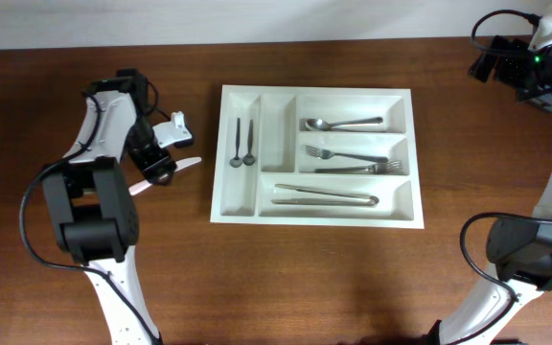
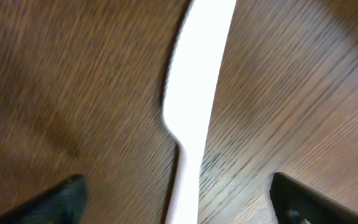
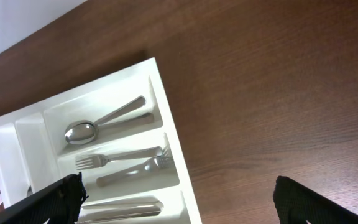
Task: Pack container
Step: 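Return left gripper and grasp the pink plastic knife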
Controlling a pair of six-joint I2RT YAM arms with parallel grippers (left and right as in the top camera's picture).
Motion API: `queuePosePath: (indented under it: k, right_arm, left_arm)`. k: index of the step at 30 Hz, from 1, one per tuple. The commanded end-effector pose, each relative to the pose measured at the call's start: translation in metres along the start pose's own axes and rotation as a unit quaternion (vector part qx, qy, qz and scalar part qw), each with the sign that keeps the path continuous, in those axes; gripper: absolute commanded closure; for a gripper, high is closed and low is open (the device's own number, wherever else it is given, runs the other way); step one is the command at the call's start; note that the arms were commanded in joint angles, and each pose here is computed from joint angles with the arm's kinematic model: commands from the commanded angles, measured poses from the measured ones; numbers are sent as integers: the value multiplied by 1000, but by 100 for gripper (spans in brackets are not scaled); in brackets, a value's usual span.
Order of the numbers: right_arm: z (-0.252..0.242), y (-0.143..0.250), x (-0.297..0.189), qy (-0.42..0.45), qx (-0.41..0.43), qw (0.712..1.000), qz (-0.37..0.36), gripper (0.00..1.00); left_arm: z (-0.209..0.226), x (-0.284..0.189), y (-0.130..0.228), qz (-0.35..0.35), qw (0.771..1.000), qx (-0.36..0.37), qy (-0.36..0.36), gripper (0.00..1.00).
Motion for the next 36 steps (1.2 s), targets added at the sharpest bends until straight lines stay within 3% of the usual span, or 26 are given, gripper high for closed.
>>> queuePosePath:
  k: [1,16,18,22,25,27,36]
  right_arm:
    - [0,-1,9,1,0,1000,8,1]
    - [0,-1,9,1,0,1000,8,1]
    - [0,-1,9,1,0,1000,8,1]
    - [0,-1,9,1,0,1000,8,1]
    - [0,-1,9,1,0,1000,8,1]
    - [0,-1,9,1,0,1000,8,1]
    - [0,-1,9,1,0,1000,8,1]
  left_arm:
    - [-5,6,-4,19,1000,24,-6,1]
    - [-12,41,6,35,999,23,-1,0]
    - [-12,41,6,35,999,23,-1,11]
    - [-12,41,6,35,999,23,-1,57]
    - [-12,41,6,36,999,23,-3,76]
    - [-10,41,8,42,999,23,-11,98]
    - [-6,38,11,85,995,-10,-53,98]
Point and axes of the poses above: each gripper's point midway between its finger pads, its own x axis out along the fingers, its own z axis along the line the jaws close on, y = z × x, the point moved 7 cm from there along -x, back along the fingers, and after that the axes turned 8 degrees about -x, right-handed, at the moved point
